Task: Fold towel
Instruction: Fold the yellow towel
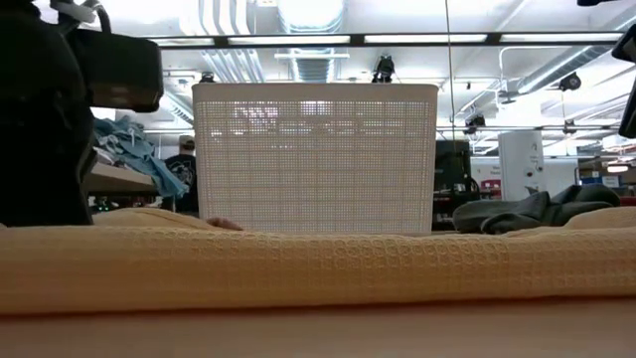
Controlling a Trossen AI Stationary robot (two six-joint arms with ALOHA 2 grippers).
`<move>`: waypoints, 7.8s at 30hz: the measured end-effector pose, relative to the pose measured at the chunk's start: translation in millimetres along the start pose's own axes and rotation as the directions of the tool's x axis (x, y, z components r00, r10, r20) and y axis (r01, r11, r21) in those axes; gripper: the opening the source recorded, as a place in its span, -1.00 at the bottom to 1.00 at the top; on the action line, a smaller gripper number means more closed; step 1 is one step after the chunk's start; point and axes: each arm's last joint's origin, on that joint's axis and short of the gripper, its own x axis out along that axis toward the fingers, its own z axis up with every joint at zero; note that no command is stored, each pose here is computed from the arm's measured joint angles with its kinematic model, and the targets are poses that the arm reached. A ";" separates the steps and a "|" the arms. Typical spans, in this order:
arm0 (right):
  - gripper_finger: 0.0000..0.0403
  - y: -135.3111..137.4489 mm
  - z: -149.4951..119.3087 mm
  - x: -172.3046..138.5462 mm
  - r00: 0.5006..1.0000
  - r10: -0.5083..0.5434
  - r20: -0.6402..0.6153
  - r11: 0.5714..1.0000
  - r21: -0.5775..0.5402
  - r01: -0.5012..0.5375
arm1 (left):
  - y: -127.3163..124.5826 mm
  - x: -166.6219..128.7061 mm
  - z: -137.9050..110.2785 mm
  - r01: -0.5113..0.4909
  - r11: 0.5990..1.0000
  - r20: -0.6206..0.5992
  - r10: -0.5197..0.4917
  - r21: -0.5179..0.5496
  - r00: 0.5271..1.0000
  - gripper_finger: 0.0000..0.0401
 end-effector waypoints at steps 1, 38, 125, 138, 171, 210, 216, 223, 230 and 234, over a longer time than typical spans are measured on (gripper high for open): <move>-0.64 0.1 0.1 -0.2 1.000 0.001 0.000 1.000 -0.001 -0.001 | 1.2 -0.5 -0.2 -0.006 1.000 -0.022 0.006 -0.017 1.000 -0.74; -0.99 33.0 25.2 48.6 0.998 0.053 -0.031 0.995 -0.085 -0.056 | -3.8 -79.2 -5.1 0.048 0.969 -0.098 -0.074 -0.241 0.992 -0.98; -1.00 42.6 38.3 63.6 0.926 0.370 -0.077 0.929 -0.003 -0.371 | -37.0 -90.5 61.9 0.274 0.941 0.350 -0.330 0.200 0.877 -0.12; -1.00 0.7 6.7 30.8 0.982 0.040 -0.187 0.996 0.087 -0.024 | -37.3 25.0 104.9 0.252 0.945 0.207 -0.295 0.211 0.933 -0.44; -0.20 1.1 -5.8 66.4 0.932 0.234 -0.276 0.959 0.225 -0.174 | -38.6 57.5 81.0 0.227 0.966 0.110 -0.241 0.123 0.964 -0.80; -0.92 -12.8 23.8 17.5 0.964 -0.061 -0.260 0.998 0.000 0.063 | -38.4 57.8 81.3 0.205 0.971 0.146 -0.222 0.123 0.964 -0.82; -0.64 -13.2 25.6 3.0 0.972 -0.068 -0.225 0.997 -0.049 0.058 | -38.4 57.8 81.4 0.202 0.972 0.149 -0.220 0.123 0.964 -0.82; -0.37 -11.1 20.7 -0.6 0.973 -0.059 -0.221 0.994 -0.103 0.037 | -38.4 57.9 81.3 0.201 0.972 0.151 -0.219 0.123 0.964 -0.82; -0.27 7.6 -16.3 -1.1 0.955 0.106 -0.277 0.975 -0.161 -0.155 | -38.4 57.9 81.3 0.201 0.972 0.151 -0.219 0.123 0.964 -0.82; -0.30 11.8 -34.7 6.3 0.950 0.168 -0.263 0.965 -0.153 -0.212 | -38.4 57.9 81.3 0.201 0.972 0.152 -0.219 0.123 0.964 -0.82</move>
